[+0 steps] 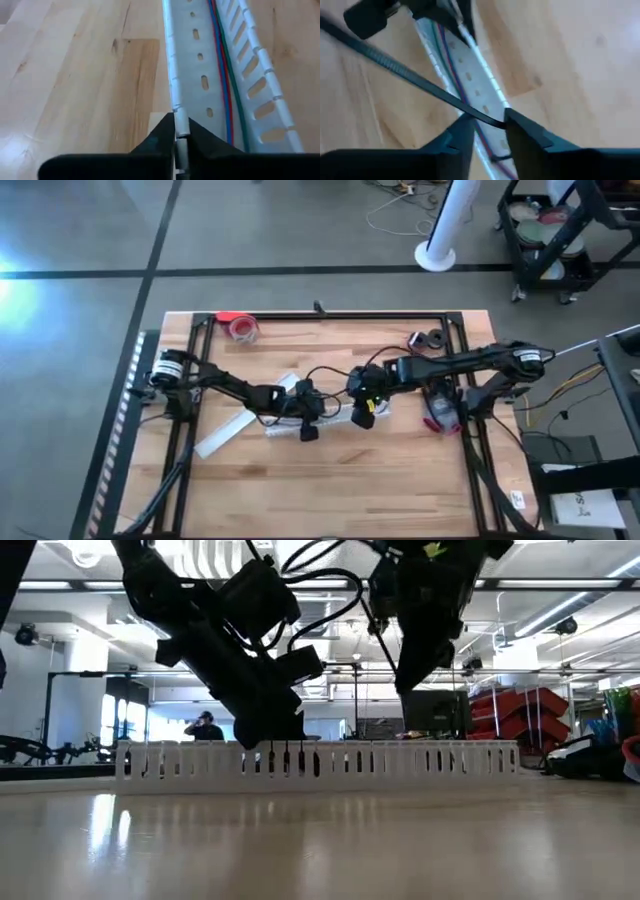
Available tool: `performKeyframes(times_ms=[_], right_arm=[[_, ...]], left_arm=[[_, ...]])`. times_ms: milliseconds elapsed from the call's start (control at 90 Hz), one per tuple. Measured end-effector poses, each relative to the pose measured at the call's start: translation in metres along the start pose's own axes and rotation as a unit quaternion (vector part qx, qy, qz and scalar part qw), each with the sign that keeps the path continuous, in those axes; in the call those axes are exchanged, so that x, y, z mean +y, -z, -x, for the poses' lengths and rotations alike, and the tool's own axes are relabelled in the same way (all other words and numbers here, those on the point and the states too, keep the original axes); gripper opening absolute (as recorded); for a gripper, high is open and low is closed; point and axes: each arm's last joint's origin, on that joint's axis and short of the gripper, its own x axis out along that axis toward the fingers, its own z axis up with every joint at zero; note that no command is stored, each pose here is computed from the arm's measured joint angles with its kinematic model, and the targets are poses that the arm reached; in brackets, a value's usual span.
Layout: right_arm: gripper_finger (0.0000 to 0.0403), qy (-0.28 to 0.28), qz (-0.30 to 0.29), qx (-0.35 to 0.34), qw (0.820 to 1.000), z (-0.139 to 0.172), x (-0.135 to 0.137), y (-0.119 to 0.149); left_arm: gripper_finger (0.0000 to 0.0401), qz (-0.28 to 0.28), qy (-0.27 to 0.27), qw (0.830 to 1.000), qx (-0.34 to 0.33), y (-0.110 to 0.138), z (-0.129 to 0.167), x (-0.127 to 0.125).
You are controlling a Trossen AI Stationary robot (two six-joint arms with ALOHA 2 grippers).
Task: Ziptie cables
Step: Put the zip-tied cables into the white cable duct
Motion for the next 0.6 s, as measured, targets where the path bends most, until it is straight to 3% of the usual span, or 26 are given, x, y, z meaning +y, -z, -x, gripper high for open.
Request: performKeyframes(times_ms=[233,433,600], right_arm=[[0.0179,0.019,0.007,-0.043,0.999,0.03,-0.007,0.03],[0.0169,-0.015,0.043,-0.105,0.993,0.029,-0.007,0.067],[0.0157,-0.025,0.075,-0.131,0.988,0.021,-0.008,0.082]], left_arm=[[0.0002,0.01,-0.003,1.0,0.002,0.001,0.0,0.002],[0.0001,0.01,-0.003,1.0,0.002,0.001,0.0,0.002],[0.0001,0.01,-0.002,1.0,0.003,0.001,0.0,0.003]])
